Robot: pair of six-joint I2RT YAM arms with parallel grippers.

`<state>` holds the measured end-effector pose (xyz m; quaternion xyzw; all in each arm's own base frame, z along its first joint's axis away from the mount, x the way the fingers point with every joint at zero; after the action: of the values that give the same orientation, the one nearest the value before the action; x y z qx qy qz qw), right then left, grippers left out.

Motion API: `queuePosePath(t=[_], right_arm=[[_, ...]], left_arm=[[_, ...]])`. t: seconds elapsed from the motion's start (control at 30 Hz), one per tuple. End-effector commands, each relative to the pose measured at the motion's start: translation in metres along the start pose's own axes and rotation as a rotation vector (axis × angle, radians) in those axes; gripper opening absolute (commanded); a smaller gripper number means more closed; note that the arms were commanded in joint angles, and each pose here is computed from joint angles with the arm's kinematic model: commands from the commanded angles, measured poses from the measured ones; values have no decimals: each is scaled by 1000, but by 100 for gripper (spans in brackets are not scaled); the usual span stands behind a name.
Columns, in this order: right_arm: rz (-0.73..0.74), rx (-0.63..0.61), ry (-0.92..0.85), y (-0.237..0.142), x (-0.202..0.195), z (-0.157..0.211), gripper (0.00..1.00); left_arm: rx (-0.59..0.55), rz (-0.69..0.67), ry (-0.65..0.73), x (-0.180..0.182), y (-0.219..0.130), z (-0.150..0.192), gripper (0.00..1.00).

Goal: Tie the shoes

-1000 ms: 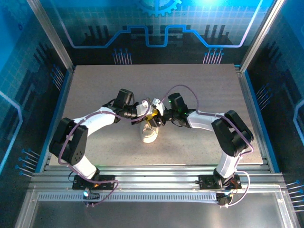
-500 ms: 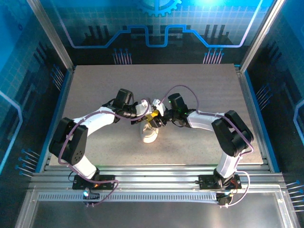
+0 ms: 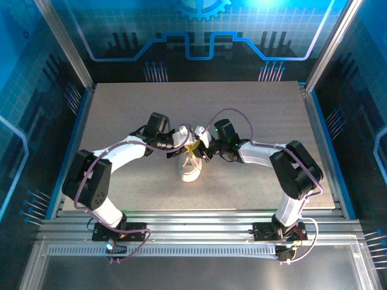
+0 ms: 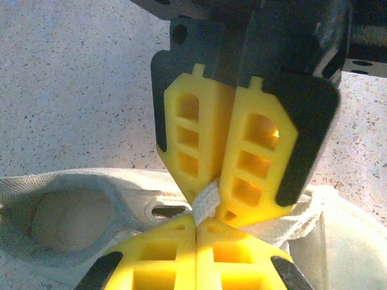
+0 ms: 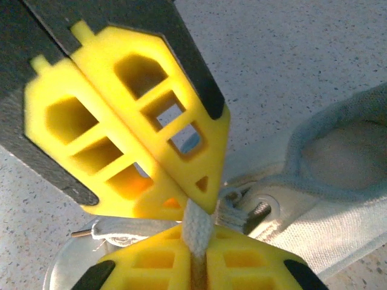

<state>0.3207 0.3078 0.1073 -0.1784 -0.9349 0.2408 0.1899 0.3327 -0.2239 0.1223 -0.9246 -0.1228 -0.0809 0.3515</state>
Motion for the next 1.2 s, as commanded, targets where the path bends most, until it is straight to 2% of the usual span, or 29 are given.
queuePosePath(t=[0.0,0.17,0.33,0.4,0.67,0.87,1.0,1.17], right_arm=[[43,-4,-22,-6,-3,-1,11],[107,-9,-17,-9,-11,-3,12],[175,-45,-20,-14,-18,-10,22],[196,-51,-15,-15,-22,-11,23],[151,-50,-15,-8,-14,-10,6],[123,-54,-22,-5,-8,-12,0],[97,-52,-27,-4,-3,-11,0],[82,-40,-29,1,0,-7,0]], left_arm=[[-58,-4,29,1,-8,-15,0],[-53,-10,32,-1,-9,-13,0],[-48,-7,35,-3,-9,-10,0],[-50,-7,34,-3,-9,-10,0],[-55,-6,30,-4,-8,-10,0],[-55,-9,31,-3,-6,-9,0],[-54,-5,29,-2,-4,-8,5],[-49,0,24,-1,-1,-6,17]])
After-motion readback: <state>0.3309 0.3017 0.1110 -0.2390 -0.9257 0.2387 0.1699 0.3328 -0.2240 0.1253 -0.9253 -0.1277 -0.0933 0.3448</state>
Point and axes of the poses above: each hand's point on the last joint's axis, 136 mm out from that joint toward the fingers, its own y axis out along the fingers, its own x axis along the line the jaws close on, z = x × y, the point moved 2 cm from there along -y, back along the fingers, and after that the axes turned 6 degrees about y, right-handed, at the moved point
